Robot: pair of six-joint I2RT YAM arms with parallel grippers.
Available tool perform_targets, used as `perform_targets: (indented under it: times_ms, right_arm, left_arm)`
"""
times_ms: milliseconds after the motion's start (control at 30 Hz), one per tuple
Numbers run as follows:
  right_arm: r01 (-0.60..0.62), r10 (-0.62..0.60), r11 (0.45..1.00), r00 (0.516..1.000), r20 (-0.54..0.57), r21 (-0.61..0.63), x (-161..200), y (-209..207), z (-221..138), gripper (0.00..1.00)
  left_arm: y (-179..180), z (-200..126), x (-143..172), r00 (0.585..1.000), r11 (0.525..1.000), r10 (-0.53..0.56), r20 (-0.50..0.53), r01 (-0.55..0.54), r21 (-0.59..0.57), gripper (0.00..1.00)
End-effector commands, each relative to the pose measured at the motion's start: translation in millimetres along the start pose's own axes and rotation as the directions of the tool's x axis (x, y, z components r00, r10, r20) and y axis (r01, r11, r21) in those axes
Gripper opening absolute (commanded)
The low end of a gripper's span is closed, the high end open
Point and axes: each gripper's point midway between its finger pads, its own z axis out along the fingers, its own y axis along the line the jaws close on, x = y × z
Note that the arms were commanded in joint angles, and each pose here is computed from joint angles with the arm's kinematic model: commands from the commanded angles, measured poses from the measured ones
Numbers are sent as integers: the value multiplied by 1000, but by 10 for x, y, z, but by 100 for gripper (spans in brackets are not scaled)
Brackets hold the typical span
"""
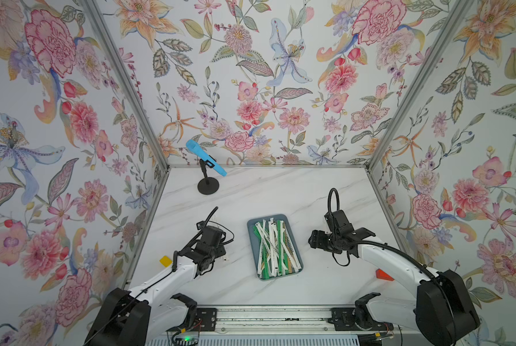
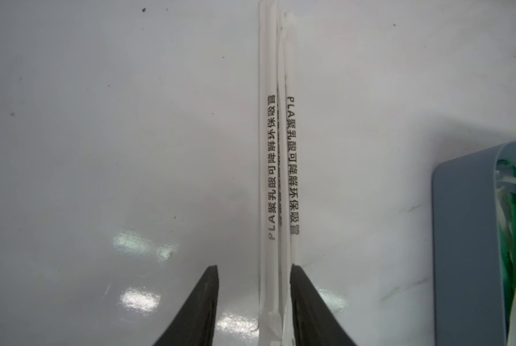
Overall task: Put the straws into the storage box
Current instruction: Pick up the straw from the center of the board.
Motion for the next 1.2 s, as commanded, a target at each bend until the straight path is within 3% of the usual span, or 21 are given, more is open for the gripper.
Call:
perform_targets:
  times_ms: [0, 300, 1167]
  right_arm:
    - [24, -23, 1000, 1000, 14, -17, -71, 78, -30, 78]
    - [22, -22, 1000, 1000, 18, -9, -57, 52, -34, 79]
    - [17, -17, 1000, 1000, 26, -2, -57, 23, -46, 79]
  left_arm:
    - [28, 79, 57, 1000, 1000, 20, -13, -20, 2, 42]
    - [88, 190, 76, 1000, 1000, 18, -25, -18, -19, 36]
    - [137, 276, 157, 998, 999, 42, -45, -44, -31, 35]
